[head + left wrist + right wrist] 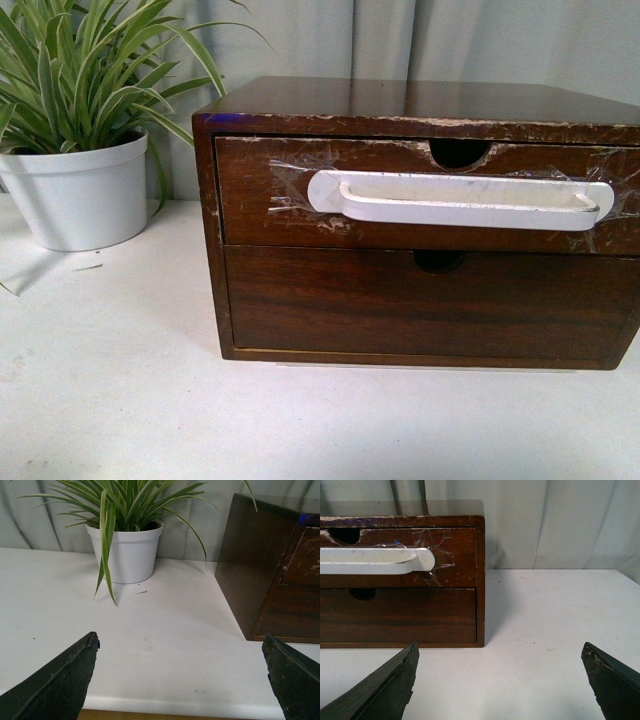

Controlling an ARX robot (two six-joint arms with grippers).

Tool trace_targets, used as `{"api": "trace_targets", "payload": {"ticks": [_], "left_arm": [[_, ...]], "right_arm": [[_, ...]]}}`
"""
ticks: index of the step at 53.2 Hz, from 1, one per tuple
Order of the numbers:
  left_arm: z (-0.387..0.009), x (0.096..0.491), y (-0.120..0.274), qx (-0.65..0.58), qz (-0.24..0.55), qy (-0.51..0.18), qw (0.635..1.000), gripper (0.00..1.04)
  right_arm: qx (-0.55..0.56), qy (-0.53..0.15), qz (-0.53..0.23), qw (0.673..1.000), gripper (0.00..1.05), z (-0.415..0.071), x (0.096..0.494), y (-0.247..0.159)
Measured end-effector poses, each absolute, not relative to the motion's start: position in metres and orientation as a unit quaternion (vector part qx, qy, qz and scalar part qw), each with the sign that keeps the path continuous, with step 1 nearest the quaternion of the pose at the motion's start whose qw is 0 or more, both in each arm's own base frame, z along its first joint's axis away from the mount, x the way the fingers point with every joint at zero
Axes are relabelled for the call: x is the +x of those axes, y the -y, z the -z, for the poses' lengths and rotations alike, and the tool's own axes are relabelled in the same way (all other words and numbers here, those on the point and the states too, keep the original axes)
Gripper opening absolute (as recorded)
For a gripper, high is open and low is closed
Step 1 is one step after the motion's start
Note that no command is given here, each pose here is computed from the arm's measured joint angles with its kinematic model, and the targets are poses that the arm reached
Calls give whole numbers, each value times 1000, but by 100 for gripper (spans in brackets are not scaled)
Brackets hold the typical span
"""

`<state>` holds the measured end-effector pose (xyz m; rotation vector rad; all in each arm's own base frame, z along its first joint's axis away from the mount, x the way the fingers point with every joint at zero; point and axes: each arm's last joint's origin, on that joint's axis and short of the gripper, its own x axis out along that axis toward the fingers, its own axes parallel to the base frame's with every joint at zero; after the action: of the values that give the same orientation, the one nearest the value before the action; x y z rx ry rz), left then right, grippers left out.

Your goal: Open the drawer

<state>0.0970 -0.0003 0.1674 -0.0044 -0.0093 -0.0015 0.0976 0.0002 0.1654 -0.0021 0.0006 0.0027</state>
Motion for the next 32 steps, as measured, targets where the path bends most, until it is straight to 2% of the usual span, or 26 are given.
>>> {"api": "trace_targets", "payload": {"ticks": [27, 32], "left_arm": [[-167, 97, 0, -2, 0, 4, 1000, 99], [-165, 99, 2, -24, -101, -52, 993, 99]], "right_arm": [[5, -12, -14, 1000, 96, -165, 98, 0], [25, -80, -87, 993, 96, -164, 99, -1]]}}
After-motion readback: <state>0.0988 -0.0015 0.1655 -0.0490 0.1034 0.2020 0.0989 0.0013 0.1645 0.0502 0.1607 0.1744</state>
